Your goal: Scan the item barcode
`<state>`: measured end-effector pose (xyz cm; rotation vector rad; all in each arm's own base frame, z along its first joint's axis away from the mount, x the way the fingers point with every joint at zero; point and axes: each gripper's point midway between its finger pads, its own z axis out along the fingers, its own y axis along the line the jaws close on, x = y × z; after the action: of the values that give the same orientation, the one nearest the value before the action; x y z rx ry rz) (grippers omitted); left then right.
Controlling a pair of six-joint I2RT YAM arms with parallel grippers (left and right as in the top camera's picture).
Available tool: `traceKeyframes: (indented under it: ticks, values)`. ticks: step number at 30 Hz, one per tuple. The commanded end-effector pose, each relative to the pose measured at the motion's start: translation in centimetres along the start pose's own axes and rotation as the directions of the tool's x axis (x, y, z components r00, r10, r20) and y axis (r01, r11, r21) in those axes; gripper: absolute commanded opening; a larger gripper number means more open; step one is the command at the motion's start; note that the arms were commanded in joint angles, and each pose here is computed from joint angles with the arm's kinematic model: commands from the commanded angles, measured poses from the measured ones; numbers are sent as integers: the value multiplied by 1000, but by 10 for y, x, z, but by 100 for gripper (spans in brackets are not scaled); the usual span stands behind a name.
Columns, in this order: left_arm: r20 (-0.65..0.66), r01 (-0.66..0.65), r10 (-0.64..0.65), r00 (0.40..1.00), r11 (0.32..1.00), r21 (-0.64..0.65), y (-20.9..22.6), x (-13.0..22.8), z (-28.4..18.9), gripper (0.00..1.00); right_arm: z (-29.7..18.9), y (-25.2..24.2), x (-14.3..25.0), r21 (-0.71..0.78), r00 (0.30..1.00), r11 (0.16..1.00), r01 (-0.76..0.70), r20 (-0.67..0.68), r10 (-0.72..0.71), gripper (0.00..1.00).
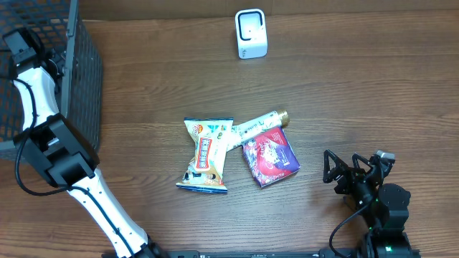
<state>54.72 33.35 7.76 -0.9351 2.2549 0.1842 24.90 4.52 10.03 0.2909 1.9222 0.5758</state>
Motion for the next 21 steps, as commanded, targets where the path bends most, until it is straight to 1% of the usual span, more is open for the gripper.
traceKeyframes:
  ticks: [1,7,15,16,17,18,20,21]
  values:
    - [3,15,-15,1000,1000,10,-3,1,4,100,1,-2,2,5,1000,1000,0,2,0,100]
    - [2,15,-15,1000,1000,10,-2,4,10,100,1,-2,2,5,1000,1000,0,2,0,100]
    - [-39,14,-13,999,1000,8,0,23,31,99,1,-2,2,5,1000,1000,0,2,0,100]
    - [-44,14,-14,999,1000,8,0,26,32,96,1,-2,2,5,1000,1000,0,2,0,100]
    - [-48,13,-13,999,1000,9,0,27,33,87,1,-2,2,5,1000,1000,0,2,0,100]
    - [-51,13,-13,999,1000,8,0,28,34,73,1,-2,2,5,1000,1000,0,2,0,100]
    - [-50,13,-13,999,1000,7,1,28,34,49,1,-2,2,5,1000,1000,0,2,0,100]
    - [-48,13,-13,999,1000,5,1,28,34,45,1,-2,2,5,1000,1000,0,2,0,100]
